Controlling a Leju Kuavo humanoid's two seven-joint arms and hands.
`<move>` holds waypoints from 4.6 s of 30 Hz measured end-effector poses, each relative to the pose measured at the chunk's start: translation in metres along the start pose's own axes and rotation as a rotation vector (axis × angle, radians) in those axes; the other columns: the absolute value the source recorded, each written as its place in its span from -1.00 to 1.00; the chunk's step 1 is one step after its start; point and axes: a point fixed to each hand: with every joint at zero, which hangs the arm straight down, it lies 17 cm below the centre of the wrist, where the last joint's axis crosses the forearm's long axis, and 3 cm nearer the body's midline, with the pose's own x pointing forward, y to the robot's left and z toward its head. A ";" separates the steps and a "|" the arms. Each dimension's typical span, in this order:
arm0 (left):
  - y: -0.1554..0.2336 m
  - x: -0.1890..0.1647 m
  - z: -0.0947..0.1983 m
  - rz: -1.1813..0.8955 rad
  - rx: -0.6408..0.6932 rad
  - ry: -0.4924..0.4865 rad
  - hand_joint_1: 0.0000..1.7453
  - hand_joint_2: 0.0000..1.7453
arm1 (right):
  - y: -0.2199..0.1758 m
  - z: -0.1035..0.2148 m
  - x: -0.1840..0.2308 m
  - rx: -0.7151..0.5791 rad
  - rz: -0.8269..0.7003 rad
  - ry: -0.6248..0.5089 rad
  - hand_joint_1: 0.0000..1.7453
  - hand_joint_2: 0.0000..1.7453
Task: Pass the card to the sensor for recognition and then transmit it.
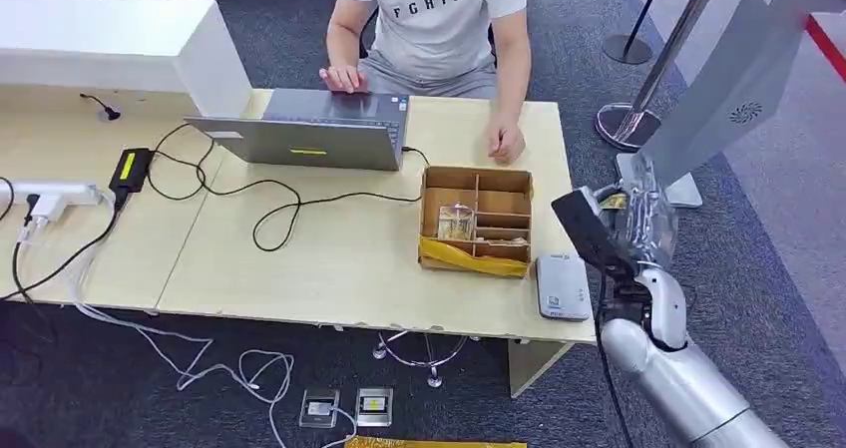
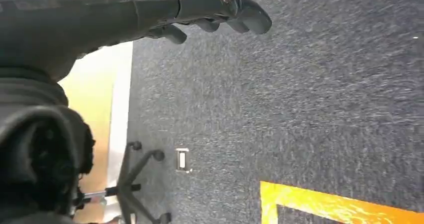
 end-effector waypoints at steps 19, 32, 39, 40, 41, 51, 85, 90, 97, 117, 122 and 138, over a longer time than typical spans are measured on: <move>-0.005 0.004 0.001 0.000 -0.030 -0.020 -1.00 -1.00 | 0.003 -0.004 0.089 -0.002 -0.068 -0.165 1.00 1.00; -0.009 0.003 0.002 0.007 -0.062 -0.017 -1.00 -1.00 | 0.021 0.001 0.073 0.027 0.080 -0.157 1.00 1.00; -0.006 -0.001 0.001 0.026 -0.052 0.004 -1.00 -1.00 | 0.031 0.003 0.075 0.043 0.099 -0.172 -1.00 1.00; -0.006 -0.001 0.001 0.028 -0.051 0.004 -1.00 -1.00 | 0.033 0.003 0.076 0.045 0.098 -0.175 -1.00 1.00; -0.005 0.000 0.001 0.030 -0.050 0.004 -1.00 -1.00 | 0.034 0.004 0.078 0.047 0.096 -0.179 -1.00 1.00; -0.004 0.001 0.000 0.050 -0.043 0.003 -1.00 -1.00 | 0.051 0.008 0.084 0.102 0.128 -0.192 -1.00 1.00; -0.002 -0.004 0.000 0.083 -0.030 0.037 -1.00 -1.00 | 0.102 0.031 0.059 0.348 0.257 -0.184 -1.00 1.00; -0.003 -0.003 0.000 0.109 -0.021 0.046 -1.00 -1.00 | 0.118 0.039 0.054 0.382 0.280 -0.183 -1.00 1.00; -0.007 -0.003 0.001 0.121 -0.025 0.049 -1.00 -1.00 | 0.132 0.046 0.050 0.412 0.302 -0.186 -1.00 1.00; -0.011 -0.004 0.002 0.151 -0.026 0.067 -1.00 -1.00 | 0.159 0.060 0.062 0.444 0.376 -0.234 -1.00 1.00; -0.011 -0.005 0.002 0.151 -0.024 0.075 -1.00 -1.00 | 0.165 0.061 0.063 0.458 0.384 -0.228 -1.00 1.00; -0.011 -0.005 0.002 0.140 -0.018 0.073 -1.00 -1.00 | 0.171 0.055 0.034 0.501 0.449 -0.143 -1.00 1.00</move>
